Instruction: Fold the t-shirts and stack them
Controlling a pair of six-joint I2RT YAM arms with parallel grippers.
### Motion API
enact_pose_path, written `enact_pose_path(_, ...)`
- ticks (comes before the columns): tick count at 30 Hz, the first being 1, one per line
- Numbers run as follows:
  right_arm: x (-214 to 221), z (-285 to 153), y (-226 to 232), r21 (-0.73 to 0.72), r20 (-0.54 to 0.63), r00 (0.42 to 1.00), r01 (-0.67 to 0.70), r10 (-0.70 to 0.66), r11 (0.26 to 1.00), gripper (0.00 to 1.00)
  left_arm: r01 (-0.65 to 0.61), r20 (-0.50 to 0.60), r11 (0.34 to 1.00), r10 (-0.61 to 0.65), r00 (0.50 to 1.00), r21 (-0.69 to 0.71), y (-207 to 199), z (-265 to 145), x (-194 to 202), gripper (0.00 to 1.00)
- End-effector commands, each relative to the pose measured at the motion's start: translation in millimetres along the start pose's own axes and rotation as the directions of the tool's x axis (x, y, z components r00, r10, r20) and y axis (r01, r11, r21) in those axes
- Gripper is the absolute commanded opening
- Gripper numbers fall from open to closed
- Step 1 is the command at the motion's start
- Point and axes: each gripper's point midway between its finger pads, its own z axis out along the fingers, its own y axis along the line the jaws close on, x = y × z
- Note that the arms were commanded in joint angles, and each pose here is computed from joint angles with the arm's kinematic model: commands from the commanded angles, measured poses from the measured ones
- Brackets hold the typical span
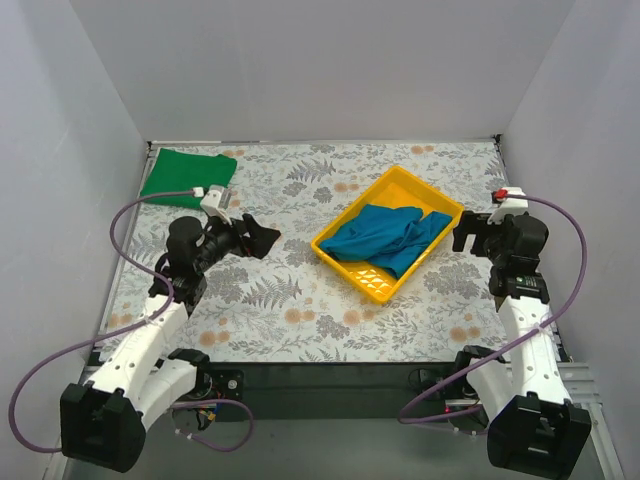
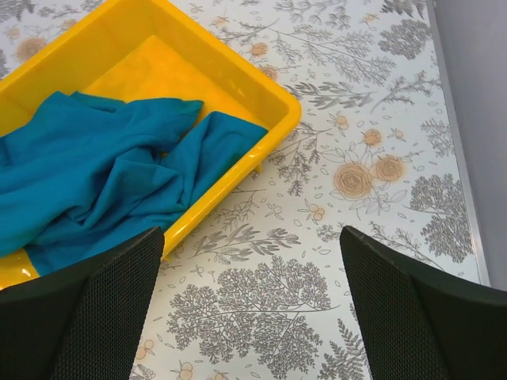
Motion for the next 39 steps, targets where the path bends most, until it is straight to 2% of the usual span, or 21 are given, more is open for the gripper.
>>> enact_pose_path(1,-26,-8,20,-0.125,0.09,0.99,0.116,-0.106,0.985,0.99,-0.086,-0.038,0.983,0.093,0.995,0.162,-38,8,0,0.92)
enact_pose_path(2,-21,-10,31,-0.189,0.097,0.984,0.164,-0.148,0.968,0.99,-0.098,-0.066,0.975,0.113,0.991,0.197,-50,12,7,0.91)
enact_pose_path(3,-14,-15,52,-0.322,0.136,0.963,0.267,-0.235,0.908,0.98,-0.132,-0.096,0.972,0.153,0.983,0.196,-52,17,12,0.9)
enact_pose_path(4,-5,-18,62,-0.386,0.154,0.948,0.318,-0.279,0.866,0.98,-0.138,-0.149,0.971,0.169,0.974,0.197,-53,27,25,0.9)
enact_pose_path(5,12,-21,70,-0.441,0.157,0.936,0.352,-0.315,0.826,0.98,-0.161,-0.189,0.957,0.209,0.959,0.241,-74,33,29,0.89)
enact_pose_path(6,20,-24,76,-0.479,0.193,0.907,0.419,-0.373,0.771,0.98,-0.224,-0.201,0.949,0.269,0.942,0.222,-74,41,33,0.89)
enact_pose_path(7,26,-25,74,-0.476,0.186,0.904,0.426,-0.386,0.77,0.98,-0.237,-0.264,0.943,0.296,0.918,0.233,-75,53,51,0.89)
enact_pose_path(8,34,-24,69,-0.465,0.169,0.903,0.427,-0.395,0.776,0.98,-0.269,-0.269,0.921,0.345,0.899,0.281,-98,60,50,0.89)
enact_pose_path(10,36,-25,63,-0.448,0.166,0.897,0.438,-0.409,0.779,0.98,-0.325,-0.337,0.895,0.42,0.842,0.305,-100,81,75,0.89)
enact_pose_path(11,34,-26,60,-0.446,0.161,0.902,0.428,-0.4,0.786,0.98,-0.347,-0.331,0.874,0.457,0.826,0.34,-117,88,74,0.89)
enact_pose_path(14,27,-30,62,-0.472,0.182,0.912,0.409,-0.367,0.782,0.98,-0.406,-0.398,0.837,0.536,0.745,0.367,-121,116,106,0.88)
enact_pose_path(15,27,-30,62,-0.472,0.181,0.913,0.407,-0.366,0.782,0.98,-0.42,-0.376,0.83,0.545,0.749,0.367,-128,128,96,0.87)
enact_pose_path(24,26,-27,55,-0.454,0.16,0.921,0.387,-0.355,0.802,0.98,-0.457,-0.489,0.789,0.614,0.619,0.412,-132,199,173,0.68)
enact_pose_path(25,25,-27,55,-0.454,0.162,0.921,0.388,-0.354,0.802,0.98,-0.461,-0.476,0.782,0.621,0.622,0.418,-139,206,172,0.65)
enact_pose_path(28,26,-27,56,-0.463,0.163,0.923,0.383,-0.348,0.799,0.98,-0.523,-0.501,0.771,0.635,0.588,0.363,-131,225,189,0.58)
enact_pose_path(29,26,-27,56,-0.464,0.164,0.923,0.383,-0.348,0.799,0.98,-0.533,-0.486,0.768,0.638,0.597,0.354,-136,231,182,0.55)
enact_pose_path(31,26,-28,57,-0.467,0.166,0.923,0.383,-0.347,0.797,0.98,-0.544,-0.478,0.769,0.637,0.605,0.336,-140,237,179,0.31)
enact_pose_path(33,26,-28,57,-0.468,0.164,0.924,0.38,-0.344,0.798,0.98,-0.535,-0.428,0.773,0.634,0.644,0.34,-161,234,155,0.05)
enact_pose_path(34,26,-28,57,-0.47,0.163,0.925,0.379,-0.343,0.797,0.98,-0.528,-0.402,0.787,0.617,0.677,0.318,-169,234,140,0.0)
enact_pose_path(36,25,-28,58,-0.473,0.166,0.925,0.379,-0.342,0.795,0.98,-0.532,-0.292,0.802,0.596,0.748,0.271,-187,224,88,0.0)
enact_pose_path(39,26,-28,58,-0.475,0.162,0.927,0.374,-0.338,0.797,0.98,-0.542,-0.132,0.824,0.563,0.816,0.166,-200,207,20,0.0)
